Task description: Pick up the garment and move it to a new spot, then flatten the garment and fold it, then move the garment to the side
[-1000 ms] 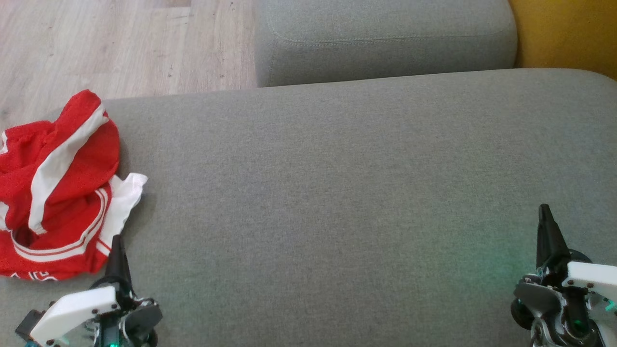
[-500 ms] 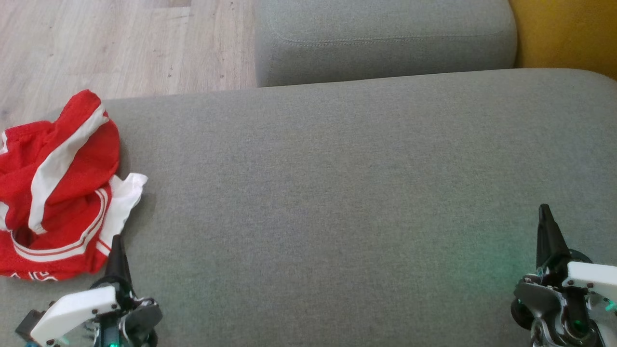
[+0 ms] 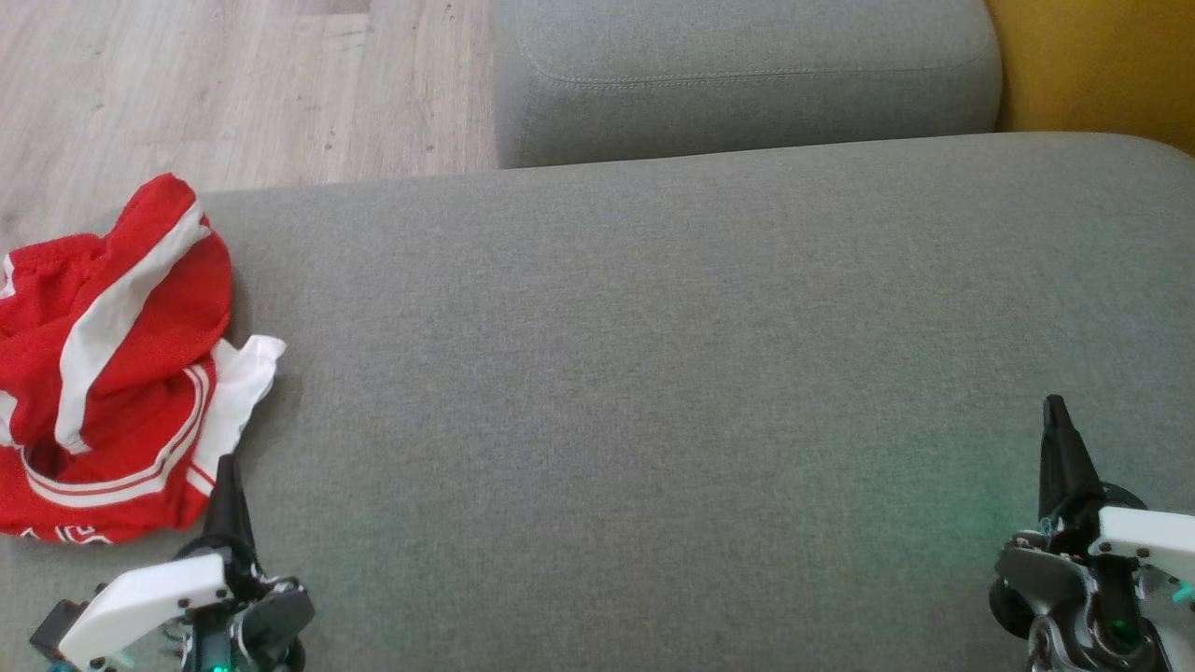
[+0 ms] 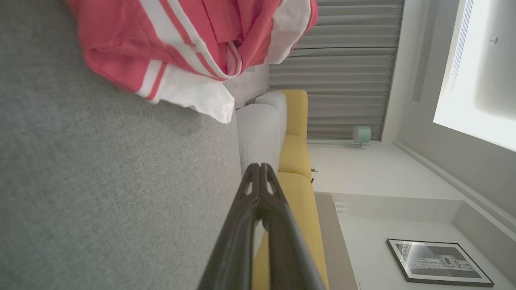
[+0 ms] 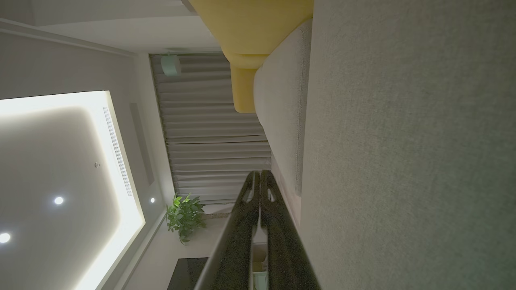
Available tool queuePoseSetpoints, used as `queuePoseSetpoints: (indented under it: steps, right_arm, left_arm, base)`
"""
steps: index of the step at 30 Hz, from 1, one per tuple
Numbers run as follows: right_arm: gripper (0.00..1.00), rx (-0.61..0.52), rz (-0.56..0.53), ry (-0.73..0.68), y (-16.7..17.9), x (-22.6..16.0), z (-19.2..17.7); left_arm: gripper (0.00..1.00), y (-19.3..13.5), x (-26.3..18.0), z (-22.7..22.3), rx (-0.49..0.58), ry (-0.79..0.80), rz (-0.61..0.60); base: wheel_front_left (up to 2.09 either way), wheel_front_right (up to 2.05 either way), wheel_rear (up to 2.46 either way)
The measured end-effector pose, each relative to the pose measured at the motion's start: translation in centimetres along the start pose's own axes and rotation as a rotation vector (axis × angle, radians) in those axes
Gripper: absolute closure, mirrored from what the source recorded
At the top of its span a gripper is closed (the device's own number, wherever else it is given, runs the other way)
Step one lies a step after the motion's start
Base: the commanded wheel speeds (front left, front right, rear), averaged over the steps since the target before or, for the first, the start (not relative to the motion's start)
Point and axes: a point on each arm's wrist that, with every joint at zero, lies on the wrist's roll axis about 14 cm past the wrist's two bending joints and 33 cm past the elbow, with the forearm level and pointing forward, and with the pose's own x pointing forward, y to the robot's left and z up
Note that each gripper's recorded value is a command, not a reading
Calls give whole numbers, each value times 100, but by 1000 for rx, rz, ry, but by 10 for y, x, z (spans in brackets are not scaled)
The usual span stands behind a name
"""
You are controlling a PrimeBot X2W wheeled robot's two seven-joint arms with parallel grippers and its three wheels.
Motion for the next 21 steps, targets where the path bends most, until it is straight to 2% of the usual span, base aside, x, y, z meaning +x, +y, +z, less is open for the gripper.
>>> queuePoseSetpoints:
  steps: [21]
  right_arm:
    - [100,0,0,0,0,0,0]
  left_arm:
    - [100,0,0,0,0,0,0]
  base:
    - [0,0,0]
